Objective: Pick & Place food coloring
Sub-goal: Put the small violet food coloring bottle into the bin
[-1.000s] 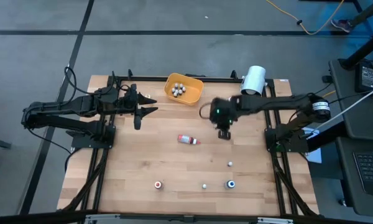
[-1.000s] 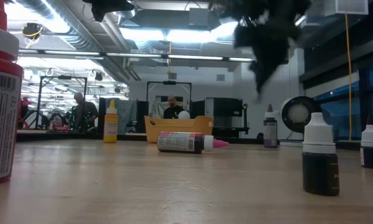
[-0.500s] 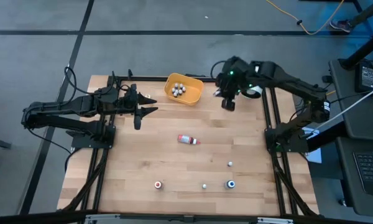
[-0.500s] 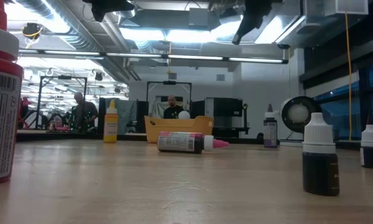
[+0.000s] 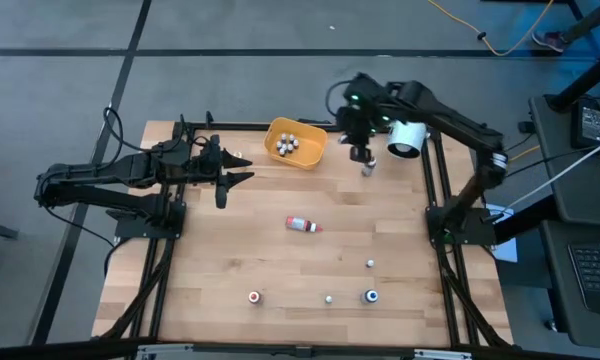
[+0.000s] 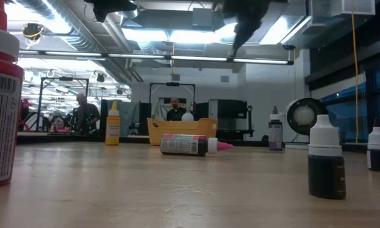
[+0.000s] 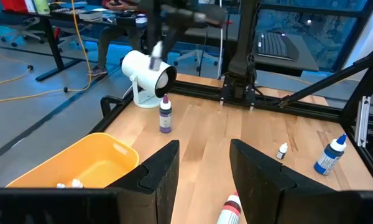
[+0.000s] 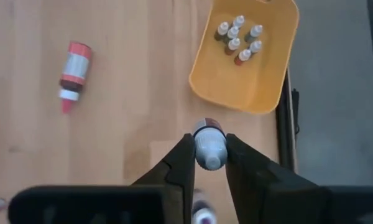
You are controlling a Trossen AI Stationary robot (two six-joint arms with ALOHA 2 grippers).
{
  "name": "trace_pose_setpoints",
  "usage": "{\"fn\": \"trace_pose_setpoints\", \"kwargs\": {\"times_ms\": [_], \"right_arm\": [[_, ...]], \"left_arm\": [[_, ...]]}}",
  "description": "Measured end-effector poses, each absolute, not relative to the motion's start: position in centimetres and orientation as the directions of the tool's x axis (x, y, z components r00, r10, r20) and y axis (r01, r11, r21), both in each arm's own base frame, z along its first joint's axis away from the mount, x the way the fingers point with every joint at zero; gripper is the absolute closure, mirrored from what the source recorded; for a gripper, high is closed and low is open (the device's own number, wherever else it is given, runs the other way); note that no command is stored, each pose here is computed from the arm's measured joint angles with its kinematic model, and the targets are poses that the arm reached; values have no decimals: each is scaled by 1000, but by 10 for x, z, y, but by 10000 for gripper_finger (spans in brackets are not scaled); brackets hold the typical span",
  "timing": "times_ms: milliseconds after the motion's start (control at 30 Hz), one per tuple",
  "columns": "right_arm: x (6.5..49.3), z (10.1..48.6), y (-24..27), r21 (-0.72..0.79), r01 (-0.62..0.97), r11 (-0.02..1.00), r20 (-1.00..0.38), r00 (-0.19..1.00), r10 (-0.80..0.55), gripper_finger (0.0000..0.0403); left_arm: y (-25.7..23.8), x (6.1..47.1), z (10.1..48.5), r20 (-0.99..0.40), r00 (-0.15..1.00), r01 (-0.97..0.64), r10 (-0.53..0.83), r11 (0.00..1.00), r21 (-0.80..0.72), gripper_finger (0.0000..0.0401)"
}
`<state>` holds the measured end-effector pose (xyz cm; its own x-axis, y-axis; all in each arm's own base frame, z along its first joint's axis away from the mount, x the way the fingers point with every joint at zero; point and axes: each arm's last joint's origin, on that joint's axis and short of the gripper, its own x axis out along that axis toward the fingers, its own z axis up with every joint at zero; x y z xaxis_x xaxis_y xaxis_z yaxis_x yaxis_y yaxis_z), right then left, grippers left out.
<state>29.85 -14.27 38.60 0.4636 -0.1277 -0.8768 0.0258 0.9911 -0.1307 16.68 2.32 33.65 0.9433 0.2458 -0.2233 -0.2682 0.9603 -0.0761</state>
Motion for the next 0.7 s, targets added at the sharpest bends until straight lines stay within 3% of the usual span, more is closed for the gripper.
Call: {"fn": "trace_pose_setpoints", "kwargs": {"times_ms": [100, 367, 700], "right_arm": [[323, 380, -158, -142, -36, 989, -889, 444, -111, 322], [373, 362, -194, -143, -82, 986, -833, 548, -76, 324], [414, 286, -223, -88, -105, 991, -869, 495, -25, 325]], "left_arm": [[23, 167, 336, -223, 943, -268, 246, 960, -76, 262], [23, 167, 336, -223, 943, -268, 246, 960, -76, 262], [23, 167, 336, -223, 943, -269, 246, 960, -76, 262]]}}
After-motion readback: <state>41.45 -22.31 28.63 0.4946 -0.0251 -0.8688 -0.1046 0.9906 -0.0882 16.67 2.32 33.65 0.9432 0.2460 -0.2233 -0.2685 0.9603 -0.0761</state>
